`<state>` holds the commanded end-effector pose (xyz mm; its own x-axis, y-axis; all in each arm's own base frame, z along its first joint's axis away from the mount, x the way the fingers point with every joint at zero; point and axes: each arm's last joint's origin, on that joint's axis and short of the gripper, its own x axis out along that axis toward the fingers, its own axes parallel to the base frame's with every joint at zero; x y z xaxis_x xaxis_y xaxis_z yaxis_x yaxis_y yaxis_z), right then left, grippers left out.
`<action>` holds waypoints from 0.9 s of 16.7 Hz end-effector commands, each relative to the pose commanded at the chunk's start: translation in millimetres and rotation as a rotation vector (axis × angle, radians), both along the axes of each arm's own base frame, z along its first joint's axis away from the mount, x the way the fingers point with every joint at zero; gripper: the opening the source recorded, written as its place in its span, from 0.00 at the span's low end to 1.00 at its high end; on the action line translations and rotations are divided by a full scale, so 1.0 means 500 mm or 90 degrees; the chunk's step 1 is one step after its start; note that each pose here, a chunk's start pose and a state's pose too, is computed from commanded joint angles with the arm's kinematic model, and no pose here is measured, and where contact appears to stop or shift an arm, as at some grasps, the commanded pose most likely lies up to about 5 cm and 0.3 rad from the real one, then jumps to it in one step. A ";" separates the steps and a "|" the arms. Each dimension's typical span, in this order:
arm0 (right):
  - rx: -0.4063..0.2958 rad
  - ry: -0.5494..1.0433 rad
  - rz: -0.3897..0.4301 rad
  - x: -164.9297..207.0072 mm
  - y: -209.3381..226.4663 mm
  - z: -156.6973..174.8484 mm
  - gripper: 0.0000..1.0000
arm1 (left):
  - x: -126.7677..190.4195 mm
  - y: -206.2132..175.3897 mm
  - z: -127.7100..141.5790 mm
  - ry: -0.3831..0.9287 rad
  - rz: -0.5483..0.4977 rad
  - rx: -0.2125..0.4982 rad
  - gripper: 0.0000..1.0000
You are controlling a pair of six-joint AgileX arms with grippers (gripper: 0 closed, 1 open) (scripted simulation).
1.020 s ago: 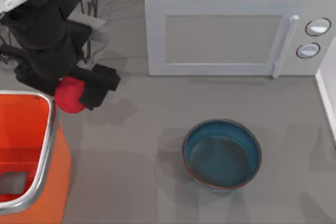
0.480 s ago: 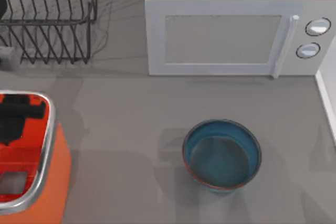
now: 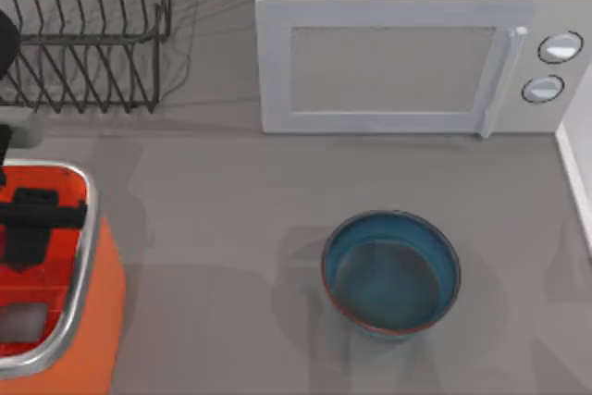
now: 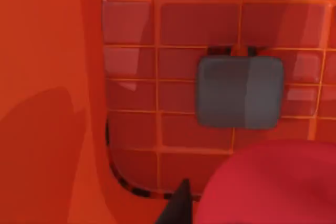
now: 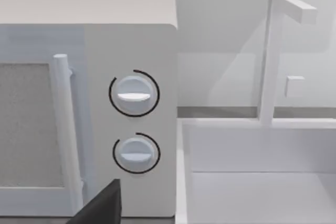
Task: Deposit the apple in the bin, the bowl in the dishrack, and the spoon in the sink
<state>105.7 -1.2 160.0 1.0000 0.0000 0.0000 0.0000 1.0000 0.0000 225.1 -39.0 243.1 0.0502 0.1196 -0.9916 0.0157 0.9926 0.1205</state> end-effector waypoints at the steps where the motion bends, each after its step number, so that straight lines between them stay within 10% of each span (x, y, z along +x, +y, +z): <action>1: 0.000 0.000 0.000 0.000 0.000 0.000 1.00 | 0.000 0.002 -0.018 0.002 0.000 0.001 0.00; 9: 0.000 0.000 0.000 0.000 0.000 0.000 1.00 | -0.004 0.011 -0.080 0.007 0.000 0.005 0.00; 15: 0.000 0.000 0.000 0.000 0.000 0.000 1.00 | -0.004 0.011 -0.080 0.007 0.000 0.005 0.45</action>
<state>105.7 -1.2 160.0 1.0000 0.0000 0.0000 0.0000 1.0000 0.0000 223.0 -33.5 203.3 0.0400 0.1272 -0.9911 0.0168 0.9916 0.1279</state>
